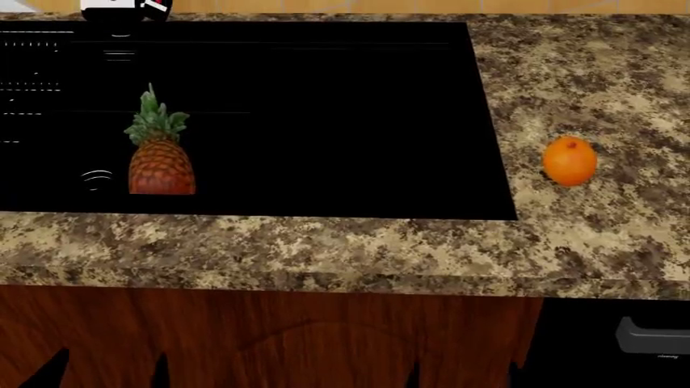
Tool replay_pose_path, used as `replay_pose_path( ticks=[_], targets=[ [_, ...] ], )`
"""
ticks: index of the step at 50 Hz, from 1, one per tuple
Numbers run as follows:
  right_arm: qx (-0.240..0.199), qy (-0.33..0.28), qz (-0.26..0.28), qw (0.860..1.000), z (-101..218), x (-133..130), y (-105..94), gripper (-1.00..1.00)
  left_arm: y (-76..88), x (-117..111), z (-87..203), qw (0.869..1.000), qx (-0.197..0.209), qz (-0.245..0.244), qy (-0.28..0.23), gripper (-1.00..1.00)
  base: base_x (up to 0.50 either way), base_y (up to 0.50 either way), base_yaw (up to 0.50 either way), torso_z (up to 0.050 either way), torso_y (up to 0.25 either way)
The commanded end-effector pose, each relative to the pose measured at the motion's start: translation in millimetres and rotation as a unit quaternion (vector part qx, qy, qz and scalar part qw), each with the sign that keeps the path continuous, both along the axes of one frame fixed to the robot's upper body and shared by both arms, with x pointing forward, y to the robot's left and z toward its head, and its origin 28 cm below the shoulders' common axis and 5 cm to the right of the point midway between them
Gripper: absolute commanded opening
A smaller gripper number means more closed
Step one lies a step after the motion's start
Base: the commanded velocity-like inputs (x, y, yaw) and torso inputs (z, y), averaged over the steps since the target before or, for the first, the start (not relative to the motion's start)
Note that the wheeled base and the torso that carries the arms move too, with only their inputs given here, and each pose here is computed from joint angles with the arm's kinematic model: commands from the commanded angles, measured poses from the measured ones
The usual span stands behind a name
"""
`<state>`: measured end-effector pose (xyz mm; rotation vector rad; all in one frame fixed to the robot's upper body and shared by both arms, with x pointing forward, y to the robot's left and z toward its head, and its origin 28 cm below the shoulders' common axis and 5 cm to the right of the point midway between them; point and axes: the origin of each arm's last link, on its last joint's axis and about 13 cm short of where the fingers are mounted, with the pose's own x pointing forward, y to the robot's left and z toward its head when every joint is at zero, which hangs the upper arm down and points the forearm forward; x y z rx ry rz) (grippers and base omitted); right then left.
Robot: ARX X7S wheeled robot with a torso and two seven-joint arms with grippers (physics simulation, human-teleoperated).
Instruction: Turn the sink spout to the left.
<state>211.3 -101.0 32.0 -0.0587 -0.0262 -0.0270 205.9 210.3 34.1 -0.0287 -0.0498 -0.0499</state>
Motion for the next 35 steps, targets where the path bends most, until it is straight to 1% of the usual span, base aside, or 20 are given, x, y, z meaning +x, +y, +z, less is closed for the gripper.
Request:
replay_pose_path(
  ticks=[1, 2, 3, 6, 8, 12, 13, 14, 18, 19, 20, 22, 23, 28, 29, 30, 33, 35],
  targets=[
    [-0.013, -0.03, -0.002, 0.999, 35, 1, -4.9, 1.0, 2.4, 1, 28, 1.0, 0.009, 0.006, -0.022, 1.0, 0.0, 0.0, 0.0, 0.0, 0.0],
    [-0.018, -0.028, 0.0, 0.999, 36, 2, -5.5, 1.0, 1.7, 0, 31, 1.0, -0.015, 0.001, -0.017, 1.0, 0.0, 0.0, 0.0, 0.0, 0.0],
    [-0.021, -0.031, -0.001, 0.999, 39, 3, -7.0, 1.0, 2.6, 0, 38, 0.999, 0.012, 0.006, -0.032, 1.0, 0.0, 0.0, 0.0, 0.0, 0.0],
    [-0.023, -0.042, -0.008, 0.999, 50, 5, -11.1, 1.0, 4.2, 1, 49, 0.999, 0.004, 0.003, -0.041, 1.0, 0.0, 0.0, 0.0, 0.0, 0.0],
    [-0.024, -0.048, -0.011, 0.998, 58, 5, -11.2, 1.0, 4.7, 4, 61, 0.998, 0.012, 0.003, -0.054, 1.0, 0.0, 0.0, 0.0, 0.0, 0.0],
    [-0.026, -0.063, -0.011, 0.998, 69, 7, -12.1, 1.0, 6.8, 10, 75, 0.998, 0.013, 0.005, -0.067, 1.0, 0.0, 0.0, 0.0, 0.0, 0.0],
    [-0.032, -0.068, -0.012, 0.997, 72, 8, -12.7, 1.0, 7.3, 11, 78, 0.997, 0.019, 0.007, -0.073, 1.0, 0.0, 0.0, 0.0, 0.0, 0.0],
    [-0.027, -0.073, -0.015, 0.997, 78, 9, -14.4, 1.0, 8.1, 12, 81, 0.997, 0.016, 0.008, -0.074, 1.0, 0.0, 0.0, 0.0, 0.0, 0.0],
    [-0.041, -0.087, -0.026, 0.995, 91, 12, -20.1, 1.0, 10.7, 16, 95, 0.996, 0.021, 0.009, -0.087, 1.0, 0.0, 0.0, 0.0, 0.0, 0.0],
    [-0.039, -0.087, -0.03, 0.995, 92, 13, -21.1, 1.0, 11.4, 16, 101, 0.995, 0.023, 0.011, -0.094, 1.0, 0.0, 0.0, 0.0, 0.0, 0.0],
    [-0.017, -0.082, -0.044, 0.995, 91, 14, -24.3, 1.0, 12.5, 17, 107, 0.994, 0.026, 0.01, -0.102, 1.0, 0.0, 0.0, 0.0, 0.0, 0.0],
    [-0.033, -0.093, -0.044, 0.994, 96, 14, -26.7, 1.0, 15.6, 19, 113, 0.994, 0.028, 0.018, -0.108, 1.0, 0.0, 0.0, 0.0, 0.0, 0.0],
    [-0.029, -0.094, -0.044, 0.994, 98, 14, -27.4, 1.0, 15.9, 19, 114, 0.993, 0.029, 0.019, -0.11, 1.0, 0.0, 0.0, 0.0, 0.0, 0.0],
    [-0.041, -0.11, -0.052, 0.992, 115, 21, -34.5, 1.0, 20.2, 22, 125, 0.991, 0.037, 0.024, -0.123, 1.0, 0.0, 0.0, 0.0, 0.0, 0.0],
    [-0.049, -0.113, -0.057, 0.991, 118, 24, -36.2, 1.0, 21.3, 22, 128, 0.991, 0.039, 0.027, -0.127, 1.0, 0.0, 0.0, 0.0, 0.0, 0.0],
    [-0.048, -0.115, -0.057, 0.991, 121, 26, -37.6, 1.0, 22.1, 23, 131, 0.991, 0.035, 0.027, -0.129, 1.0, 0.0, 0.0, 0.0, 0.0, 0.0],
    [-0.055, -0.122, -0.064, 0.989, 130, 31, -40.9, 1.0, 24.3, 24, 136, 0.989, 0.043, 0.032, -0.135, 1.0, 0.0, 0.0, 0.0, 0.0, 0.0],
    [-0.06, -0.123, -0.064, 0.989, 131, 33, -42.3, 1.0, 25.1, 25, 139, 0.989, 0.044, 0.034, -0.137, 1.0, 0.0, 0.0, 0.0, 0.0, 0.0]
  ],
)
